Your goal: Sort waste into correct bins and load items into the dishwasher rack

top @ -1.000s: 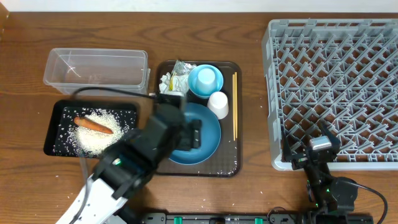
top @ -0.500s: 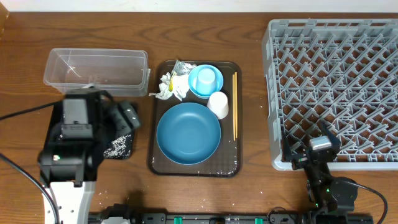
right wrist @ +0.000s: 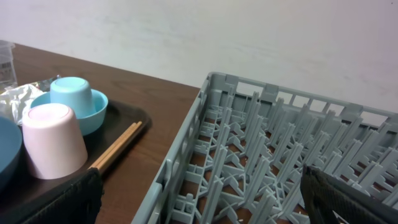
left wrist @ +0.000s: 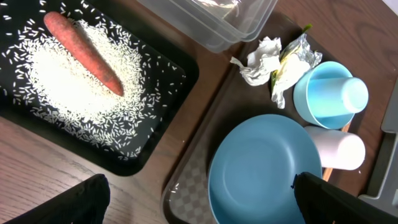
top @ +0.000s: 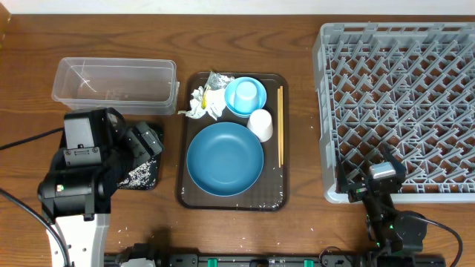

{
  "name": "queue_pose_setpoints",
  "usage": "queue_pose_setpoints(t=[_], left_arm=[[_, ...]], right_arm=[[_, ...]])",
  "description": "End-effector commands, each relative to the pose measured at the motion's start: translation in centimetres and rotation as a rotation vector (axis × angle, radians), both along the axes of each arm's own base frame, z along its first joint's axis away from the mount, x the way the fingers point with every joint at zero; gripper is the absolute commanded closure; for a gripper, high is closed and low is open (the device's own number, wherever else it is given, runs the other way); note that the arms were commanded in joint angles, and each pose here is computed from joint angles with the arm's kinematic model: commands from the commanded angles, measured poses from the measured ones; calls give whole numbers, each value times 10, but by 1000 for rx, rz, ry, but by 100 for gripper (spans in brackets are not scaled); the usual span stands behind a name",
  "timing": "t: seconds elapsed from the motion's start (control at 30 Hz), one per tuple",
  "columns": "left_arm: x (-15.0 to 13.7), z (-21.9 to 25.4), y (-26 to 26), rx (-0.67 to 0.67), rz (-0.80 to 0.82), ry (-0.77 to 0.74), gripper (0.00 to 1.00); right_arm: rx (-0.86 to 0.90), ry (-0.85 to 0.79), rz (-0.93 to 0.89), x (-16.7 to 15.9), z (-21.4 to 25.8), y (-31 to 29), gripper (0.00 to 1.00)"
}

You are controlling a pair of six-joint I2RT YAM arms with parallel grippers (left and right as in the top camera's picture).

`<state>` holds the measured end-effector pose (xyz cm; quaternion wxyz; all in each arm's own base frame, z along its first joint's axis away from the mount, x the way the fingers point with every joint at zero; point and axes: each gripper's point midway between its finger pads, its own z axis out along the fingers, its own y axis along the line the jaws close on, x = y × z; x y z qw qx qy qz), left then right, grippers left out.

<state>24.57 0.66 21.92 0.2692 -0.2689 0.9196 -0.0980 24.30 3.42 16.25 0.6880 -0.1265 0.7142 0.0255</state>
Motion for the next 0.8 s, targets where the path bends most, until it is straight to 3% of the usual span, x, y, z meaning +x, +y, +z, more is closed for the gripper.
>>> queue_pose_setpoints(t=[0.0, 0.2, 0.4, 0.77], left_arm=[[1, 3, 1, 8, -9, -6, 3], [2, -2, 40, 155, 142, 33, 3], [-6, -23, 74, 72, 406, 136, 2], [-3, -50, 87, 62, 447, 249, 2]], right_arm=[[-11, -1, -14, 0, -1, -3, 1], [-11, -1, -14, 0, -1, -3, 1], [-11, -1, -14, 0, -1, -3, 1], [-11, -1, -14, 0, -1, -3, 1]])
